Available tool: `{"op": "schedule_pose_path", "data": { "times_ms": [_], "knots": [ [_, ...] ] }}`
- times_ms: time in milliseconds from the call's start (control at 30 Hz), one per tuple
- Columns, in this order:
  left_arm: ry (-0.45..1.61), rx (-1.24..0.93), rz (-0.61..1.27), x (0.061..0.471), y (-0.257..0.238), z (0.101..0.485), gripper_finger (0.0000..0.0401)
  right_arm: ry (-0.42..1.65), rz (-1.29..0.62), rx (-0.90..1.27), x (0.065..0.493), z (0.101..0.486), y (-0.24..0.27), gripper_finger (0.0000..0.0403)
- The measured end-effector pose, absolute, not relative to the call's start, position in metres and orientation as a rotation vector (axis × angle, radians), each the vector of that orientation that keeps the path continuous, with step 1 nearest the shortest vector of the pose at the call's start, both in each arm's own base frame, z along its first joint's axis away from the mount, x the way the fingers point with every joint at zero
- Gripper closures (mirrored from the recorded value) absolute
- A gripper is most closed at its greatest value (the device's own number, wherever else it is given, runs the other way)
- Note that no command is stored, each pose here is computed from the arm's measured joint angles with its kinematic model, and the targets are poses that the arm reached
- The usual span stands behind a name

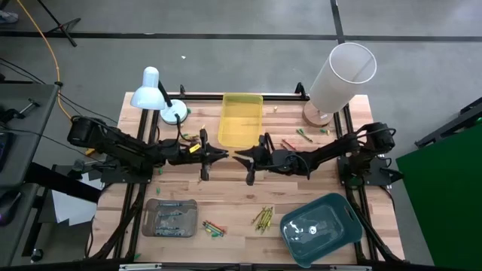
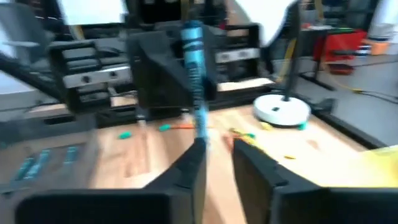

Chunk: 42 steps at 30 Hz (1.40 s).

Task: Sort crayons
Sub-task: Put the blue crayon into the black bin

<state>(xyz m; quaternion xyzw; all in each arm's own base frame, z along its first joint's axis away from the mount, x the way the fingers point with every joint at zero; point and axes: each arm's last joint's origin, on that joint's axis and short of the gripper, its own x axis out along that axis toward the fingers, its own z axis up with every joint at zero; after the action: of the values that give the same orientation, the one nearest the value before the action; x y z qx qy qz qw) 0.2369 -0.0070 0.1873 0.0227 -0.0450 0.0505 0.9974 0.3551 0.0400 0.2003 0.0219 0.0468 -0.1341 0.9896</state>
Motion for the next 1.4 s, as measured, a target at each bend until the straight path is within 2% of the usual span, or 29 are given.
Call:
{"op": "schedule_pose_path", "data": {
  "times_ms": [167,300,500,867,1000,1100,1400],
  "knots": [
    [-0.047,0.058,0.161,0.220,-0.004,0.194,0.0398,0.099,-0.378,0.003,0.333,0.213,0.045,0.0240],
    [0.032,0.057,0.152,0.205,-0.008,0.199,0.0399,0.131,-0.453,-0.021,0.312,0.221,0.047,0.0207],
    [0.223,-0.015,0.063,0.194,-0.033,0.223,0.0400,0.178,-0.494,-0.021,0.295,0.232,0.046,0.0203],
    [0.964,-0.033,0.011,0.168,-0.134,0.283,0.0400,0.208,-0.493,-0.036,0.294,0.230,0.045,0.0203],
    [1.208,0.002,-0.005,0.160,-0.179,0.272,0.0400,0.209,-0.493,-0.037,0.294,0.230,0.045,0.0203],
    [1.342,0.003,-0.011,0.158,-0.205,0.250,0.0400,0.209,-0.488,-0.036,0.294,0.230,0.045,0.0202],
    [1.527,0.170,-0.009,0.169,-0.227,0.199,0.0400,0.208,-0.492,-0.034,0.294,0.230,0.044,0.0202]
  ]
}}
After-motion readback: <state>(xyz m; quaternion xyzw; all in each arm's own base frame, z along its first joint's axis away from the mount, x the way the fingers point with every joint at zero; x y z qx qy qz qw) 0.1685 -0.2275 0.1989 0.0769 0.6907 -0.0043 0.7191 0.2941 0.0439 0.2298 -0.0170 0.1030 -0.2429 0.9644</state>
